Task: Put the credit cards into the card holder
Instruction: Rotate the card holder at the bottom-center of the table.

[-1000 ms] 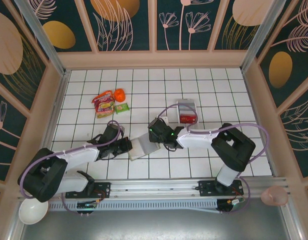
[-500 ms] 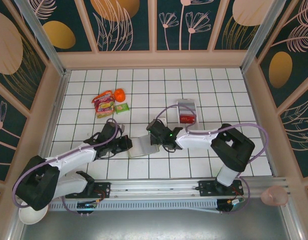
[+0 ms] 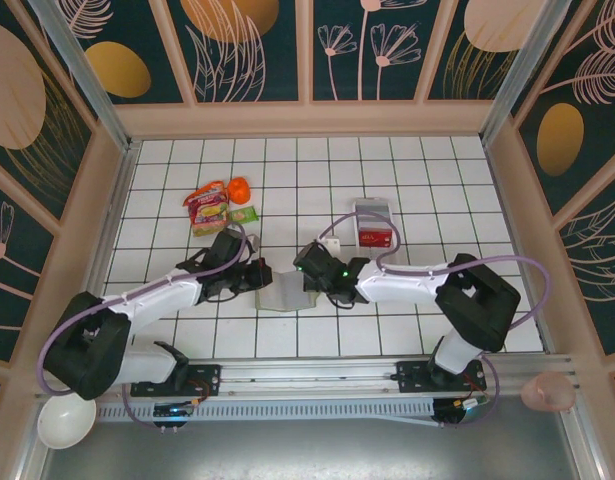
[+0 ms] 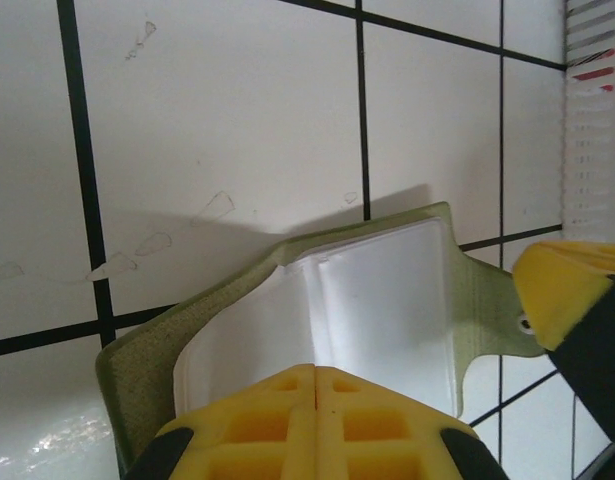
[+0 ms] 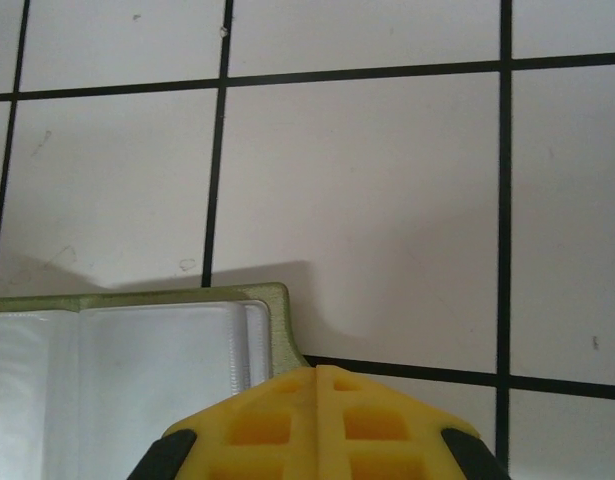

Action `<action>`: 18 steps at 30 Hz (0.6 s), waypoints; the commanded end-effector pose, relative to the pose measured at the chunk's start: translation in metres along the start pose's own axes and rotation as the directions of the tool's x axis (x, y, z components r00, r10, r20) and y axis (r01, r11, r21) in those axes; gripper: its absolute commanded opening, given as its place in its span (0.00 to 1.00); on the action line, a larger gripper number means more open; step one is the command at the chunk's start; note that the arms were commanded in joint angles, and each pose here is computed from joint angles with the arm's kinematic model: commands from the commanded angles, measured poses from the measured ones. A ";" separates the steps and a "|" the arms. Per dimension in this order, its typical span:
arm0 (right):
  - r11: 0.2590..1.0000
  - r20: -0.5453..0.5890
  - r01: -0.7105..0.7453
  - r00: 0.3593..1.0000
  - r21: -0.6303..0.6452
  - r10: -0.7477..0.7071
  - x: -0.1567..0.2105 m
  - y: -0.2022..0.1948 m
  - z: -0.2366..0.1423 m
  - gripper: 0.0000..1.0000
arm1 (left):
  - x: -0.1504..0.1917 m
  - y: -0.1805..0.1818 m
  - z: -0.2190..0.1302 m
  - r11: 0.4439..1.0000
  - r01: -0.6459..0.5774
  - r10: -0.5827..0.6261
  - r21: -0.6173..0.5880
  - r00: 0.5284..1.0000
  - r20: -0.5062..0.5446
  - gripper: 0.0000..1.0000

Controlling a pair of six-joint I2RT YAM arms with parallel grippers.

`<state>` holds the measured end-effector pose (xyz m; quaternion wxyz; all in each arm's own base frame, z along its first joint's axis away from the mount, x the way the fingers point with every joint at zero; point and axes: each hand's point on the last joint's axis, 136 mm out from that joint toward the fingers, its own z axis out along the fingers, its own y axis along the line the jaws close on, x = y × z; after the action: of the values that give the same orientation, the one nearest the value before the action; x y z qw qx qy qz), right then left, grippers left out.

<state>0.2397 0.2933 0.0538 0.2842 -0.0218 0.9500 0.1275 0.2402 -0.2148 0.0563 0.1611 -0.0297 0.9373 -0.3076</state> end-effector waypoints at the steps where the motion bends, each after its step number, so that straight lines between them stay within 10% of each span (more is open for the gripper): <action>1: 0.998 0.028 -0.040 0.999 0.042 0.039 -0.001 -0.014 -0.010 0.00 | 0.006 0.007 0.005 0.999 -0.027 0.025 -0.041 0.999 -0.036 0.00; 9: 0.999 0.046 -0.043 0.998 -0.002 0.043 -0.001 -0.012 -0.014 0.00 | 0.017 0.023 0.015 0.998 0.000 -0.001 -0.055 1.000 -0.031 0.00; 13: 0.995 0.113 0.028 0.993 -0.095 -0.017 -0.024 0.005 -0.027 0.42 | 0.019 0.033 0.022 0.996 0.000 -0.003 -0.085 1.000 -0.029 0.00; 18: 0.952 0.297 0.266 0.931 -0.149 -0.213 -0.079 0.023 -0.072 0.52 | 0.020 0.040 0.026 0.995 -0.007 0.005 -0.104 1.000 -0.026 0.00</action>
<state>0.2470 0.2873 0.1040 0.3450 -0.0787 0.9193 0.1722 0.2310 -0.2042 0.0154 0.1406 -0.0347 0.9511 -0.2727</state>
